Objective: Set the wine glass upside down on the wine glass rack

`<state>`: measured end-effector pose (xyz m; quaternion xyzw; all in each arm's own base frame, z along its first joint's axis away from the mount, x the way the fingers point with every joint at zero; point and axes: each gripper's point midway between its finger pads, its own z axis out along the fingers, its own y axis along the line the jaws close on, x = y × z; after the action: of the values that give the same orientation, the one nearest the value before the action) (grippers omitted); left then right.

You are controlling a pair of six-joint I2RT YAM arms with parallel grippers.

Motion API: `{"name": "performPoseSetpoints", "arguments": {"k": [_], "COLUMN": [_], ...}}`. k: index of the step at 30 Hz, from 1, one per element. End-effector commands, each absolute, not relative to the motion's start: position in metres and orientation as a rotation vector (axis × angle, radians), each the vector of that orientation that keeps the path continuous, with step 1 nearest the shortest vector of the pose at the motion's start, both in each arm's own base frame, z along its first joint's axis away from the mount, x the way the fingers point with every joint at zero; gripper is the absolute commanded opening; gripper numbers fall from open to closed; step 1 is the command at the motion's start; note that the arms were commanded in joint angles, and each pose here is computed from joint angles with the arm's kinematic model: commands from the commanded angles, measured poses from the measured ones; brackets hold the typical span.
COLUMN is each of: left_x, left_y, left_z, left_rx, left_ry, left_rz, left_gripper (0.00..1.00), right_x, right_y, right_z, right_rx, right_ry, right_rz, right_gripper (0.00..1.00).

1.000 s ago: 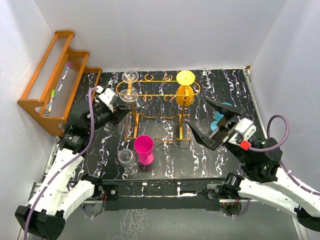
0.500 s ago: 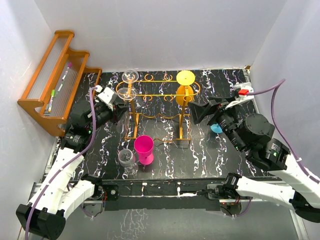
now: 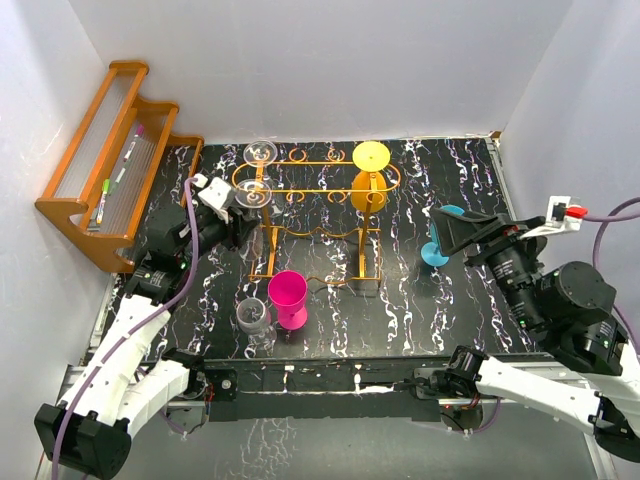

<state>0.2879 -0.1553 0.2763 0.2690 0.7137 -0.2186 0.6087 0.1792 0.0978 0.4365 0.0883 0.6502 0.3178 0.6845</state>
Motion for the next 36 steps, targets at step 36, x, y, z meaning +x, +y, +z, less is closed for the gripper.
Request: {"name": "performPoseSetpoints", "arguments": {"k": [36], "left_x": [0.216], "left_y": [-0.107], "left_z": [0.321], "left_rx": [0.714], "left_ry": [1.745], "left_rz": [-0.306], "left_gripper": [0.85], "right_x": [0.211], "right_y": [0.12], "right_z": [0.358], "right_rx": [0.281], "right_ry": [1.905], "right_rz": [0.301], "right_gripper": [0.98]}}
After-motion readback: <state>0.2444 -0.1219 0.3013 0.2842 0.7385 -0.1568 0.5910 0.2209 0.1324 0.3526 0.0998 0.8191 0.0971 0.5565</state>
